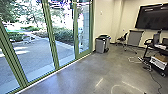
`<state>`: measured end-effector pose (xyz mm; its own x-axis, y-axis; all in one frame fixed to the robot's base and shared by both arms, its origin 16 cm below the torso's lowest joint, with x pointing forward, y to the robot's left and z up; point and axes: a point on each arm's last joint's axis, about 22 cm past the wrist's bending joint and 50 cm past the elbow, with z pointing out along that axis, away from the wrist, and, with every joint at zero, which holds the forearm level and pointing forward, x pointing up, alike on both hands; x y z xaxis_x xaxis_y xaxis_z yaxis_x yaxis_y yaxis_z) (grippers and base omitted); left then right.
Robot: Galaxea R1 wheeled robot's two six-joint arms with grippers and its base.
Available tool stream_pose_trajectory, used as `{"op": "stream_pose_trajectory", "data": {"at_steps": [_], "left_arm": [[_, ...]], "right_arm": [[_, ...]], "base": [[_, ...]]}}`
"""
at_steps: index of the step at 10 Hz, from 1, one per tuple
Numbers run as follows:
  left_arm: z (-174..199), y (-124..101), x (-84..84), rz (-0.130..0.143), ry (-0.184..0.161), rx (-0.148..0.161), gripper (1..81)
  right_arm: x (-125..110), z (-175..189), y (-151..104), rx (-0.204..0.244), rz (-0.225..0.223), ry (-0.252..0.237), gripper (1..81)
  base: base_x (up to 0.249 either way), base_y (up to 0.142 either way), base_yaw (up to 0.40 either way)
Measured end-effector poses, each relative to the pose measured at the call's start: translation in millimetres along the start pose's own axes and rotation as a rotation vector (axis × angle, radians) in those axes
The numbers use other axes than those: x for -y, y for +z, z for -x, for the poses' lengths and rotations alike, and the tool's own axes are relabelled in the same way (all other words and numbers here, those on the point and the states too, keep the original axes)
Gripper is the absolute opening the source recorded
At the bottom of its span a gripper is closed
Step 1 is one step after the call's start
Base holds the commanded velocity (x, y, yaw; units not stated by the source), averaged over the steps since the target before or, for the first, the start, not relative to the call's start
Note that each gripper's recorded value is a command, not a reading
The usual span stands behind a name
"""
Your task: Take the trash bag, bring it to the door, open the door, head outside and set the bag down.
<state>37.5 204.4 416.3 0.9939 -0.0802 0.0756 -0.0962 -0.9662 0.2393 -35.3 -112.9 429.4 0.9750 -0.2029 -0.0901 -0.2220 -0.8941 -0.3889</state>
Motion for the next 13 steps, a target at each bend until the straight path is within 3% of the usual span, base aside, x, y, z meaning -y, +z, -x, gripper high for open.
{"op": "stream_pose_trajectory", "data": {"at_steps": [13], "left_arm": [[-0.2,0.0,-0.4,0.001,0.003,0.0,1.0]], "right_arm": [[0.0,0.2,0.0,0.0,0.0,0.0,81.1]], "base": [[0.152,0.0,0.0]]}}
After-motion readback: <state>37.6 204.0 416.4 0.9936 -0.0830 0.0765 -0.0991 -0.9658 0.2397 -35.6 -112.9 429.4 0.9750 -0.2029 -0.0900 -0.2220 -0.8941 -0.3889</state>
